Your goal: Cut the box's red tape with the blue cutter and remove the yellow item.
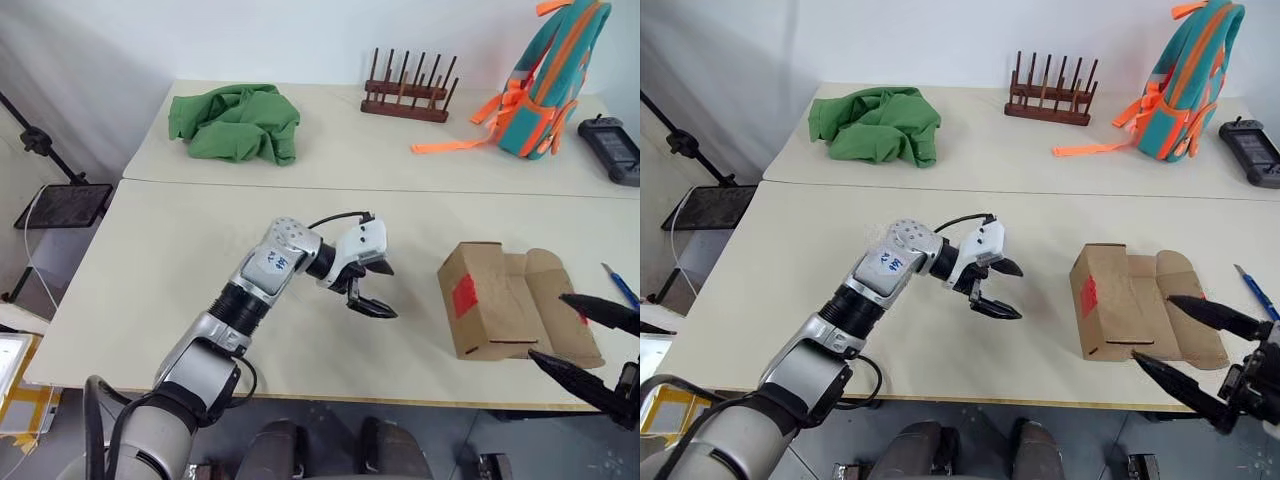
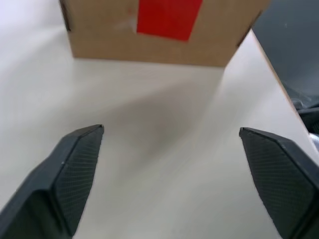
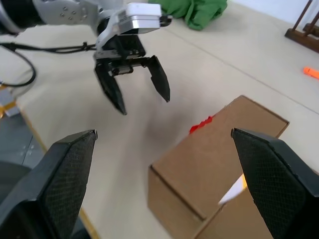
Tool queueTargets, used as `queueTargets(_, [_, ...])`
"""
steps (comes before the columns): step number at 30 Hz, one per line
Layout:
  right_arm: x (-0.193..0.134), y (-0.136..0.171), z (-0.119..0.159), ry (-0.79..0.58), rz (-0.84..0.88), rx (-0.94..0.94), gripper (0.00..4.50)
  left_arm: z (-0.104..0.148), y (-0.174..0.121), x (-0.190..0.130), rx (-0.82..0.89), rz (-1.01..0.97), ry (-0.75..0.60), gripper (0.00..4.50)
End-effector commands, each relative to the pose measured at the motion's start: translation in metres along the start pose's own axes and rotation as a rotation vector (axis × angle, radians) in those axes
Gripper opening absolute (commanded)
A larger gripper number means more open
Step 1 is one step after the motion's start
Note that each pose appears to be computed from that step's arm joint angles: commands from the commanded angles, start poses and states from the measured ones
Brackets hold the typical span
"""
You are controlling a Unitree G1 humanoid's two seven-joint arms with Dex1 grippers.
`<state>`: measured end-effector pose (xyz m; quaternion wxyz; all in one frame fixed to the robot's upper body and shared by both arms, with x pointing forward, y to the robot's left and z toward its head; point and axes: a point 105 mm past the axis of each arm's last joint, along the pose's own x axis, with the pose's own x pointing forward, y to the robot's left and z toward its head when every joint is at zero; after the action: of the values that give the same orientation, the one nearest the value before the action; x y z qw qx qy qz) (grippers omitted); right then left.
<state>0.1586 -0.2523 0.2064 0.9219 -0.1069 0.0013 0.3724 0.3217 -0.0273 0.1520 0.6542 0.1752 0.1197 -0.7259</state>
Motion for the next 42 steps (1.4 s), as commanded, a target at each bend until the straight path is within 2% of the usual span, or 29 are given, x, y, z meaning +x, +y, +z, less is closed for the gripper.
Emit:
queueTargets(1, [-0.017,-0.011,-0.004,0.07,-0.073,-0.007,4.5,0.064,-0.001,-0.014,0.083,-0.01,-0.21,4.48])
queueTargets(2, [-0.02,-0.014,-0.008,0.098,-0.102,-0.011,4.5,0.075,-0.001,-0.016,0.1,-0.02,-0.246,4.48])
queueTargets(3, [-0.023,-0.024,-0.02,0.198,-0.162,-0.029,4.5,0.083,-0.002,-0.018,0.127,-0.03,-0.259,4.48])
queueTargets(5, [-0.027,-0.034,-0.035,0.318,-0.227,-0.059,4.5,0.089,-0.001,-0.02,0.151,-0.037,-0.266,4.48])
queueTargets(6, [-0.026,-0.038,-0.038,0.334,-0.244,-0.063,4.5,0.089,0.0,-0.02,0.163,-0.032,-0.251,4.48])
queueTargets(9, [-0.003,-0.05,-0.046,0.314,-0.254,-0.125,4.5,0.088,0.011,-0.023,0.19,0.026,-0.216,4.48])
queueTargets(12, [0.035,-0.046,-0.042,0.258,-0.192,-0.187,4.5,0.084,0.019,-0.023,0.178,0.081,-0.209,4.48])
queueTargets(22, [0.107,0.006,-0.026,0.15,0.075,-0.121,4.5,0.076,0.026,-0.027,0.158,0.152,-0.196,4.48])
queueTargets(26, [0.124,0.018,-0.036,0.189,0.126,-0.111,4.5,0.072,0.026,-0.029,0.148,0.157,-0.19,4.48])
queueTargets(30, [0.142,0.007,-0.046,0.264,0.079,-0.084,4.5,0.066,0.023,-0.026,0.144,0.151,-0.178,4.48])
queueTargets(36, [0.158,-0.008,-0.035,0.351,0.059,-0.125,4.5,0.06,0.021,-0.023,0.134,0.151,-0.171,4.48])
queueTargets(42, [0.141,-0.006,-0.036,0.502,0.119,-0.132,4.5,0.055,0.024,-0.033,0.14,0.172,-0.161,4.48])
